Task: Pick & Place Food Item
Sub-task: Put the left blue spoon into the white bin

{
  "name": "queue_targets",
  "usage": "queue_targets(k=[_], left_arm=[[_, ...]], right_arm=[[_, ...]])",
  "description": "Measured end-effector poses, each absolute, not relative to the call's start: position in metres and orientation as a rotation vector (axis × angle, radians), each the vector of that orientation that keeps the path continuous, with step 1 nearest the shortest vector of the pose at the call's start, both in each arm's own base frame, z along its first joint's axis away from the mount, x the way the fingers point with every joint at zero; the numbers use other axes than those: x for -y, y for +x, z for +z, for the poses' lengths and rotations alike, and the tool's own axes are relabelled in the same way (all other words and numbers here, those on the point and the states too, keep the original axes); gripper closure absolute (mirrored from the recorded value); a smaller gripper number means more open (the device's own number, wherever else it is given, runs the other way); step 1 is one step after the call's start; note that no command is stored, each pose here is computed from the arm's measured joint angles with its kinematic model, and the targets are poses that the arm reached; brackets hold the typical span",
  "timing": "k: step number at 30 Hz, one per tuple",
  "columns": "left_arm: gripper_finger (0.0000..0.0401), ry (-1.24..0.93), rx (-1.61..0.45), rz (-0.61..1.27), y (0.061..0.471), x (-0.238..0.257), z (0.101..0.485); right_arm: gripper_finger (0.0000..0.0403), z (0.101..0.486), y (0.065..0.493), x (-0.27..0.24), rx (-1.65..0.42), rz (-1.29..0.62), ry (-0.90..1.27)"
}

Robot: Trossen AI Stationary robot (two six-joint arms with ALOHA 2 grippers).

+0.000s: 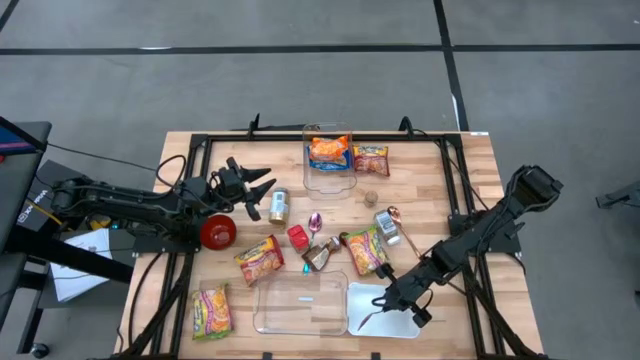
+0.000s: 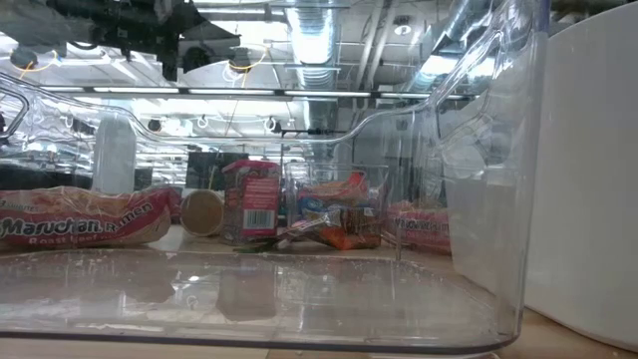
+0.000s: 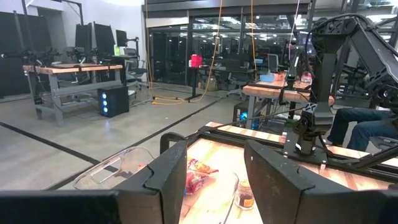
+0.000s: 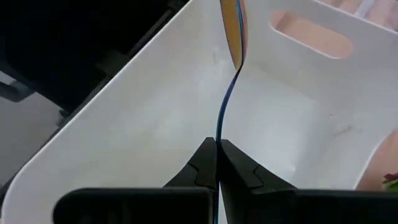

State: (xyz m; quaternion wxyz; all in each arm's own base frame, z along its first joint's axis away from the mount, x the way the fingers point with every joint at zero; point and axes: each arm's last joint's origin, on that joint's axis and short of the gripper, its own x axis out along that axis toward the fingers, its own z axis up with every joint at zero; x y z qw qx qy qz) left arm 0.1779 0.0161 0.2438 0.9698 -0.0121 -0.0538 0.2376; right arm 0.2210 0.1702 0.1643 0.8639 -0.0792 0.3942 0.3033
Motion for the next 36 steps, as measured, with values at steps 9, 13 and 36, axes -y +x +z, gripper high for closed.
queue_targets(k=[9,13,36], left_arm=[[0.0247,-0.021,0.108,0.455,0.1782,-0.0155,0.2439],[0.0247,-0.021,0.108,0.447,0.1783,-0.0153,0.2439],[0.0247,-0.01,0.106,0.436,0.1784,-0.015,0.2438]], right_arm=[[0.0403,0.1635,0.2217,-0.1709,-0.827,0.641,-0.157],[0.0403,0.1631,0.2225,-0.1691,-0.834,0.641,-0.152],[0.0403,0.1626,0.2224,-0.1689,-0.85,0.649,-0.126]])
